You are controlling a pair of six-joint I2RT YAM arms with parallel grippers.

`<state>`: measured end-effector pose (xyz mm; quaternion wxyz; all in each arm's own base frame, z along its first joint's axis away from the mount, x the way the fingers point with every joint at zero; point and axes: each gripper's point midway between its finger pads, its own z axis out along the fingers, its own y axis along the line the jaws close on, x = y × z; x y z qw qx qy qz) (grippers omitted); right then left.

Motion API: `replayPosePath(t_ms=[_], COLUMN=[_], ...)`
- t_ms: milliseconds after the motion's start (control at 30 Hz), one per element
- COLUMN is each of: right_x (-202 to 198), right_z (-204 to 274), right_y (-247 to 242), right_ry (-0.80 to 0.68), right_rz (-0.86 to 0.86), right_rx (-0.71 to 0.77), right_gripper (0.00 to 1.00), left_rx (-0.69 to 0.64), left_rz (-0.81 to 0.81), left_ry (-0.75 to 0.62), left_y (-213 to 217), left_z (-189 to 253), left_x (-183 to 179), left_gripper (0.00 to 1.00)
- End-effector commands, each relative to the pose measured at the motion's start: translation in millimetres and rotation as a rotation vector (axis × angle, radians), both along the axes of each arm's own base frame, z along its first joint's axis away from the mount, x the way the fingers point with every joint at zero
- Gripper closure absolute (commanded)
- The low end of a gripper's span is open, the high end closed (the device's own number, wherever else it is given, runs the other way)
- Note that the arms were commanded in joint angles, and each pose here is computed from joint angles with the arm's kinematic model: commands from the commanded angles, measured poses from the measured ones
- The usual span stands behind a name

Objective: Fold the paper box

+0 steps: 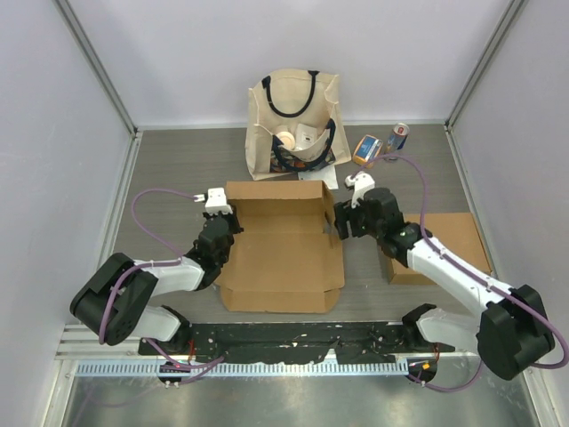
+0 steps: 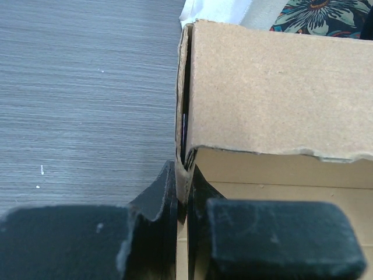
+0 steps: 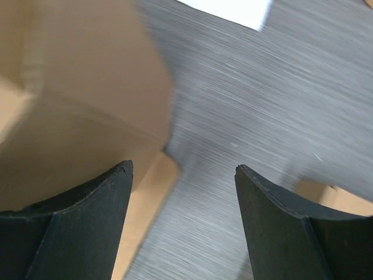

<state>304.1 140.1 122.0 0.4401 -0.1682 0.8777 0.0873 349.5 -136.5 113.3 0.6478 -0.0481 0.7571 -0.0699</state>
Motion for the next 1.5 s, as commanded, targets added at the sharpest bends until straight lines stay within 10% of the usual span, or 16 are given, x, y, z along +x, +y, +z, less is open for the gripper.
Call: replayPosePath(t_ms=[0, 600, 1033, 1200, 1267, 1467], right_x=[8, 49, 86, 94, 86, 82], right_z=[56, 47, 40, 30, 23, 22], right_y=[61, 94, 124, 111, 115, 89], right_ry=[-0.301, -0.636, -0.714, -0.707, -0.716, -0.721], right_rz=[0.213, 0.194, 0.067, -0.157, -0.198, -0.469], right_rx=[0.154, 0.140, 0.206, 0.124, 0.025, -0.110], right_gripper=[0.24, 0.27, 0.74, 0.75, 0.97, 0.99], left_rx=[-0.010, -0.003, -0.016, -0.036, -0.041, -0.082], left_rz=[0.015, -0.021, -0.041, -0.054, -0.060, -0.020], left_ry=[0.014, -0.001, -0.001, -0.011, -0.008, 0.012], left_y=[1, 1, -2, -6, -9, -9], left_z=[-2, 8, 12, 18, 19, 24], left_x=[-1, -8, -10, -11, -11, -14], left_gripper=[1.00, 1.00, 1.00, 1.00, 1.00, 1.00])
